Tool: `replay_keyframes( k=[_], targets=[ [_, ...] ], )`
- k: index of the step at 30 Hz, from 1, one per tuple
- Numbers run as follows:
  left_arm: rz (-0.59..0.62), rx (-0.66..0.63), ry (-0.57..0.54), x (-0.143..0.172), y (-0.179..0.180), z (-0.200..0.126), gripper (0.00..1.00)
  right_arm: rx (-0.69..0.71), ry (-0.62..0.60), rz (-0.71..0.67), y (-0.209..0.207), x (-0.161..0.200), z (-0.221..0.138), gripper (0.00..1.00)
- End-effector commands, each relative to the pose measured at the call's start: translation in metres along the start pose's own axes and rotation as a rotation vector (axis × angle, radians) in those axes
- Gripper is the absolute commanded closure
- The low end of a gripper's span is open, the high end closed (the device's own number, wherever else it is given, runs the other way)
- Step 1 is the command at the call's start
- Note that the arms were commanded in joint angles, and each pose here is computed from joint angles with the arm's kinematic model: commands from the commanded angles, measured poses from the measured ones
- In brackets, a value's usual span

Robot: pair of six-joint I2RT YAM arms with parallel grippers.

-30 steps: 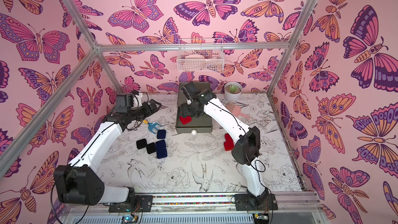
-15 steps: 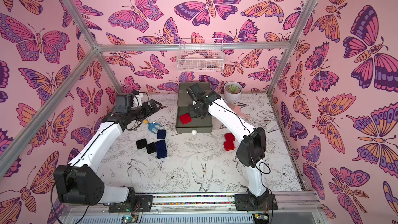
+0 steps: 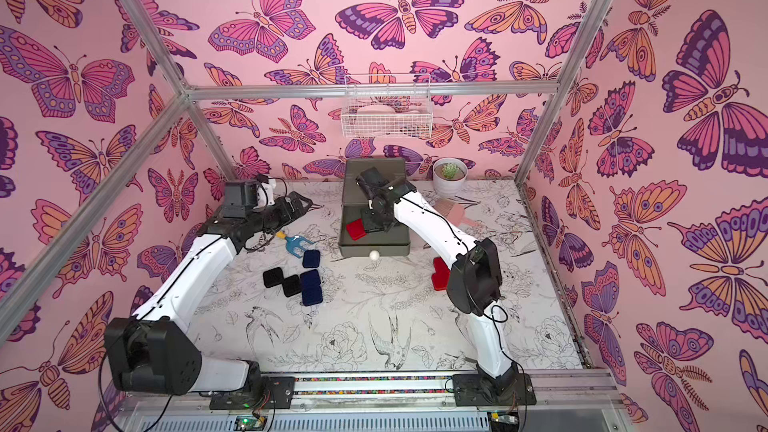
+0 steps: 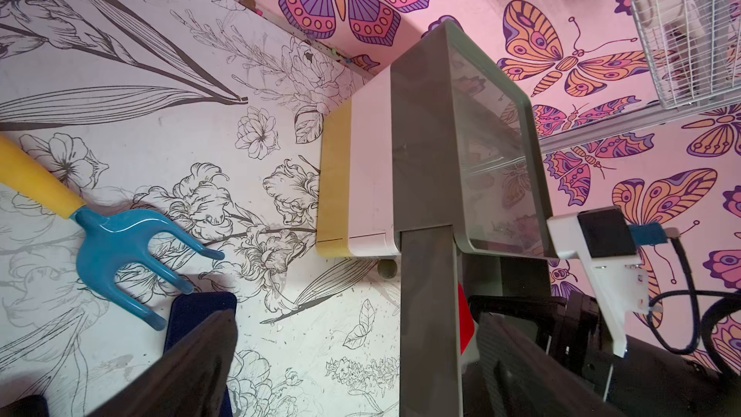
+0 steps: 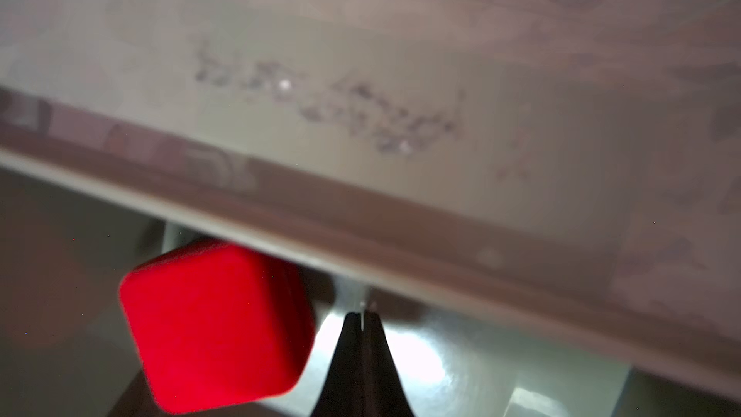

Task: Place the brooch boxes into the drawer by color
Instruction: Adjust the brooch box in the drawer.

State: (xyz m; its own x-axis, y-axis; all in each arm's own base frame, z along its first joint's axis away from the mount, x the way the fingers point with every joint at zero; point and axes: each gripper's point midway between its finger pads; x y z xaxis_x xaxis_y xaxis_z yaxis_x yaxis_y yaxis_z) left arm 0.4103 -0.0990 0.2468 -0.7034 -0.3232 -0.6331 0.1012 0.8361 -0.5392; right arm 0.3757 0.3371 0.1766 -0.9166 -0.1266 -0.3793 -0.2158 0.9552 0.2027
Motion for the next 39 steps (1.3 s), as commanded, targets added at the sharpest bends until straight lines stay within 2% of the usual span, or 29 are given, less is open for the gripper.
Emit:
replay_keyframes(
  k=[1,19,23,26,28,30,33,35,39],
  targets=[
    [-0.004,0.002,0.017,0.002,0.003,0.003,0.00,-0.037,0.015,-0.004,0.010,0.003,-0.004,1.00],
    [-0.006,0.003,0.023,0.003,0.004,0.005,0.00,-0.123,0.066,0.018,0.028,0.015,-0.008,1.00],
    [-0.004,0.003,0.024,0.003,0.004,0.005,0.00,-0.118,0.036,0.019,0.025,0.010,-0.018,1.00],
    [-0.004,0.001,0.023,0.003,0.005,0.005,0.00,-0.103,-0.049,0.000,0.017,-0.004,-0.041,0.89],
    [0.000,-0.001,0.021,0.002,0.005,0.005,0.00,-0.079,-0.123,-0.014,0.010,-0.016,-0.060,0.75],
    [0.009,-0.002,0.018,0.000,0.004,0.005,0.00,-0.071,-0.185,-0.029,0.005,-0.026,-0.079,0.69],
    [0.030,-0.008,0.010,-0.003,0.005,0.005,0.00,-0.030,-0.264,-0.027,-0.009,-0.036,-0.107,0.52],
    [0.046,-0.027,0.003,-0.006,0.009,0.005,0.00,0.039,-0.300,0.021,-0.034,-0.040,-0.123,0.42],
    [0.067,-0.020,-0.007,-0.014,0.012,0.003,0.00,0.128,-0.331,0.137,-0.096,-0.030,-0.147,0.33]
  ],
)
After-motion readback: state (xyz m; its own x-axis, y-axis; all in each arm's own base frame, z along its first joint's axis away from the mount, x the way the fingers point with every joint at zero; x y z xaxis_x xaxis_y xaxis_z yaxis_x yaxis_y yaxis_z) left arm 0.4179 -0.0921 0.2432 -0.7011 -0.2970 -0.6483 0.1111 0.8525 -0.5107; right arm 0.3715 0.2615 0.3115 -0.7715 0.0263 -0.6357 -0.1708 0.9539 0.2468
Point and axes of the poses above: each gripper's point midway between its finger pads, its own z axis out along the fingers, its own y axis along the line the jaws close on, x = y × z, and after that the axes turned 8 degrees about z, right-handed
